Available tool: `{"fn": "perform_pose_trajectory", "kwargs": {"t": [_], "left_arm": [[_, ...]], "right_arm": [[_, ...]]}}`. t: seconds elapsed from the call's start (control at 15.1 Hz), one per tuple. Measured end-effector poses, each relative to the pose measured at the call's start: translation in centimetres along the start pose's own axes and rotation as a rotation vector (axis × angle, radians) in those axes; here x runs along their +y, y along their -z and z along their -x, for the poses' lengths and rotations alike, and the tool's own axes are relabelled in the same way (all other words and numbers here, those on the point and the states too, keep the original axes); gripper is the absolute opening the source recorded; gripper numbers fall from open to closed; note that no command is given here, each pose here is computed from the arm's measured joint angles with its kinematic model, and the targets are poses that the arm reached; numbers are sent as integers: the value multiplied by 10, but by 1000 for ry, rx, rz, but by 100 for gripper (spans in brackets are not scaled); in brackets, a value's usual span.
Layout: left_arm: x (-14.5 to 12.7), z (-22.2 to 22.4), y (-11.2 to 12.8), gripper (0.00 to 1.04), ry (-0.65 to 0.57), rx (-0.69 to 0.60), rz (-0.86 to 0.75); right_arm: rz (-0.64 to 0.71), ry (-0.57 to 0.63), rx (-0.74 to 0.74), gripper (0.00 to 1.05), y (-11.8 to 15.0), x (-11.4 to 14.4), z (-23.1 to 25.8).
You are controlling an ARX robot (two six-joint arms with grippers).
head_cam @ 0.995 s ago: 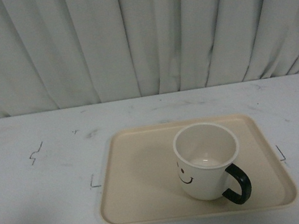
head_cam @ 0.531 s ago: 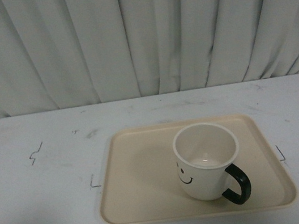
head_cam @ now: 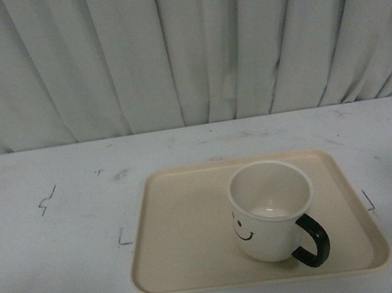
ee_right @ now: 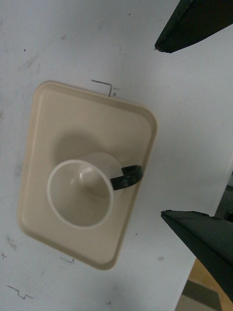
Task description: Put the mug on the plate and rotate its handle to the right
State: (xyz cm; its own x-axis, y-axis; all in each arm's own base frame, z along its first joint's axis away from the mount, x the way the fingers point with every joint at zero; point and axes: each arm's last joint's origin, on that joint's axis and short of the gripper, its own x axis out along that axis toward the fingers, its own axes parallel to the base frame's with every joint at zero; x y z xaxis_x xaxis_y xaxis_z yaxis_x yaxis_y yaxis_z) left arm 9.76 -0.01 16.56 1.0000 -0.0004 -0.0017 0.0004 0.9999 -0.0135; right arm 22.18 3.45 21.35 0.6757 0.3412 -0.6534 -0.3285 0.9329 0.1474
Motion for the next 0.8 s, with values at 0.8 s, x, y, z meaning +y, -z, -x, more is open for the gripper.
{"fn": "perform_pose_trajectory", "kwargs": {"t": [0.8], "left_arm": [[0,0,0,98,0,0,0]], "right_arm": [[-237,40,345,98,-52,22,-163]]}}
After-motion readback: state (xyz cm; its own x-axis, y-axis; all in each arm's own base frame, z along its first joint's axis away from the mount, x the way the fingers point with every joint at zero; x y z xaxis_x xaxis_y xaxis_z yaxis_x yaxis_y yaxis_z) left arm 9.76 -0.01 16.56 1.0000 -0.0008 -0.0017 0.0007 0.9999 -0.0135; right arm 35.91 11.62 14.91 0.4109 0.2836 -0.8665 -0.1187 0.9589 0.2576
